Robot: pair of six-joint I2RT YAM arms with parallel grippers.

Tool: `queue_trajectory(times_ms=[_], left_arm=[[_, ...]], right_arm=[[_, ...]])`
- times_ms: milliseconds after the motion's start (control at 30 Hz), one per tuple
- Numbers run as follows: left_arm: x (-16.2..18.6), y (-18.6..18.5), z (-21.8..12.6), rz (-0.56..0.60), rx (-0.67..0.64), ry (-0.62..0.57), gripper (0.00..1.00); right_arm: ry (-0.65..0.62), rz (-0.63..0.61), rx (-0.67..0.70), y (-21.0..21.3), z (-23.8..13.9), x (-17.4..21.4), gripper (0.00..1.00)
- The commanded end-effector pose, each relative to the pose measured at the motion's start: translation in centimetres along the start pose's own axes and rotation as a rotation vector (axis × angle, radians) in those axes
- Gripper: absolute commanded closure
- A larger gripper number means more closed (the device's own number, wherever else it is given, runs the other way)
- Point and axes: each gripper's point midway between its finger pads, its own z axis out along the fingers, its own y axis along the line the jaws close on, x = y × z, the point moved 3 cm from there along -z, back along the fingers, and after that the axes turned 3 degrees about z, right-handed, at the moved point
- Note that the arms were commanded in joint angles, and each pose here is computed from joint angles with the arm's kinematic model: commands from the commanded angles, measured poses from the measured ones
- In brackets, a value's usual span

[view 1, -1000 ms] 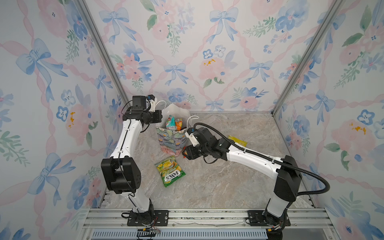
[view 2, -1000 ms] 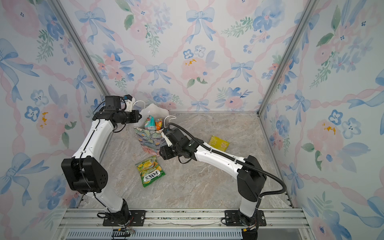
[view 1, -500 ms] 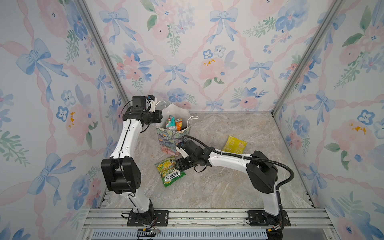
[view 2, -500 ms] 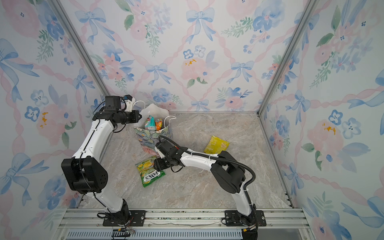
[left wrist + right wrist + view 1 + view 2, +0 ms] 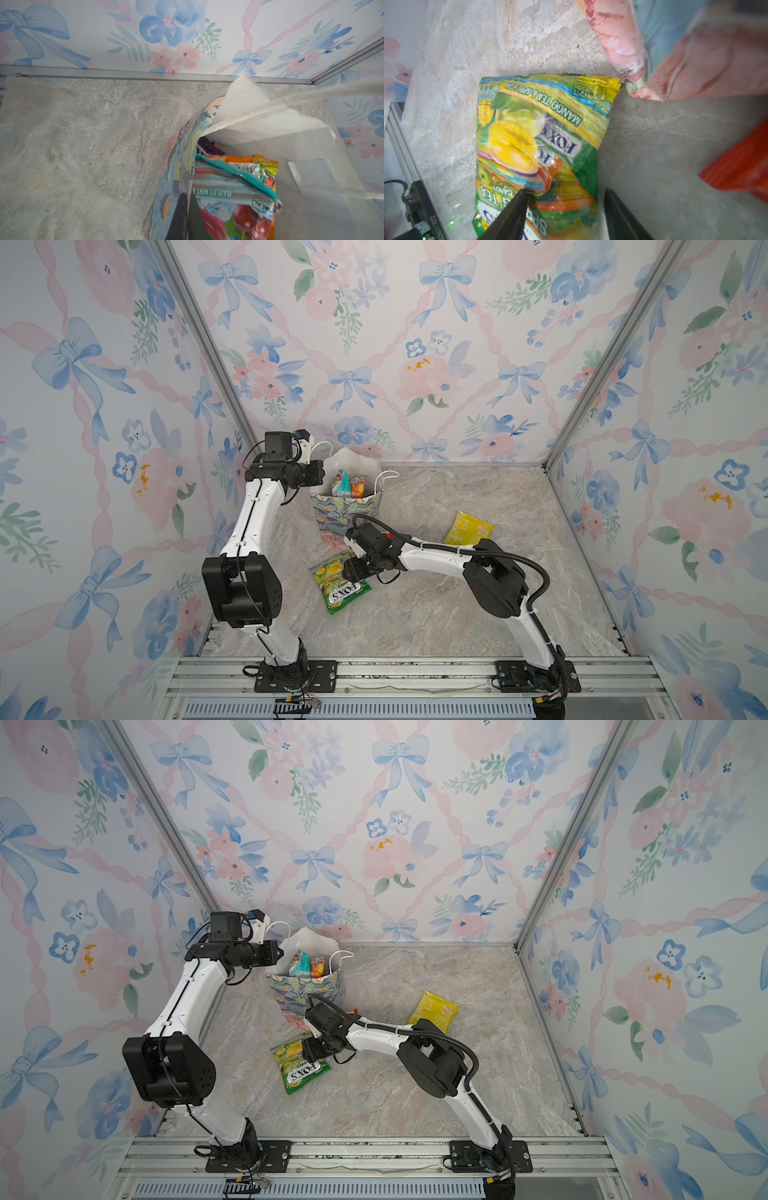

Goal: Place the snacks into the paper bag
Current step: 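Close the right gripper on the end of the green bag, then lift the green bag and carry it toward the gift bag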

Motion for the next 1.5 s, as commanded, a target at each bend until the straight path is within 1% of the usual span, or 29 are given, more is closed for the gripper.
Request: queue_trajectory(times_ms=[0,133,233,300,400,733,900,967,1000,1233,1467], left_arm=[[0.8,0.6,0.5,-0.010,-0.003,0.029,1.00],[0.9,0.6,0.6,-0.011,-0.001,0.032,1.00],[1.0,0.6,0.7,-0.014,0.002,0.035,1.00],[1.0,0.6,0.8,-0.016,0.003,0.037,1.00],[1.1,0.7,0.9,-0.016,0.001,0.039,1.00],[1.2,0.8,1.0,-0.018,-0.002,0.042,1.00],[1.1,0.6,1.0,-0.019,0.007,0.041,1.00],[1.1,0.6,0.9,-0.020,0.007,0.039,1.00],[1.0,0.6,0.9,-0.020,0.006,0.037,1.00],[0.9,0.5,0.8,-0.017,0.011,0.034,1.00],[1.0,0.5,0.8,-0.018,0.013,0.036,1.00]], right_arm=[[0.019,0.011,0.019,-0.1,0.5,0.3,0.50],[0.012,0.017,0.014,-0.2,0.2,0.5,0.70],[-0.004,0.024,0.005,-0.2,-0.8,0.6,0.86],[-0.020,0.038,-0.008,-0.2,-1.8,0.5,0.92],[-0.049,0.063,-0.025,-0.4,-3.7,0.4,0.99],[-0.147,0.127,-0.014,-1.6,-11.2,1.2,1.00],[-0.207,0.152,0.021,-2.5,-15.0,1.3,1.00],[-0.213,0.166,0.032,-3.1,-15.9,1.2,1.00],[-0.238,0.167,0.023,-3.0,-17.1,0.8,1.00],[-0.317,0.167,0.057,-3.9,-21.5,-0.7,1.00],[-0.399,0.146,0.122,-5.4,-25.9,-2.8,1.00]])
